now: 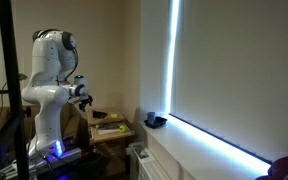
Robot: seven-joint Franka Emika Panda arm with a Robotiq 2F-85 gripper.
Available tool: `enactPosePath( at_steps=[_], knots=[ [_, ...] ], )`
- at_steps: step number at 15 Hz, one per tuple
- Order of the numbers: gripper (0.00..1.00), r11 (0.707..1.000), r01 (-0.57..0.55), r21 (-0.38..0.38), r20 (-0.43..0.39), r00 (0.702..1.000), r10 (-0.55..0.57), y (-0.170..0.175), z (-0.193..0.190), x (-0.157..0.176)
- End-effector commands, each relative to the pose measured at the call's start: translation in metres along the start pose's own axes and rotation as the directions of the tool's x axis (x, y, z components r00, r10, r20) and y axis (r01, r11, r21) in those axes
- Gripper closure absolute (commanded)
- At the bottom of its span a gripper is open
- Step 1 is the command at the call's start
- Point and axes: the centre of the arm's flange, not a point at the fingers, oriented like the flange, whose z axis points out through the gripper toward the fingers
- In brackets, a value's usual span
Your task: Move the black sock to the open drawer
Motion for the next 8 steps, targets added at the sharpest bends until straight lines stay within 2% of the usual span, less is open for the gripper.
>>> enactPosePath(
  at_steps=[1,2,3,8],
  knots=[
    [0.0,1.0,-0.028,0.001,-0.01,1.0,0.028,0.002,0.009,0.003],
    [0.0,0.998,-0.035,0.052,-0.004,0.999,0.036,-0.002,0.001,0.006],
    [0.0,0.997,-0.048,0.065,0.027,0.999,0.047,-0.003,-0.008,0.004],
    [0.0,0.986,-0.08,0.143,0.081,0.994,0.069,-0.011,-0.025,-0.012]
  ],
)
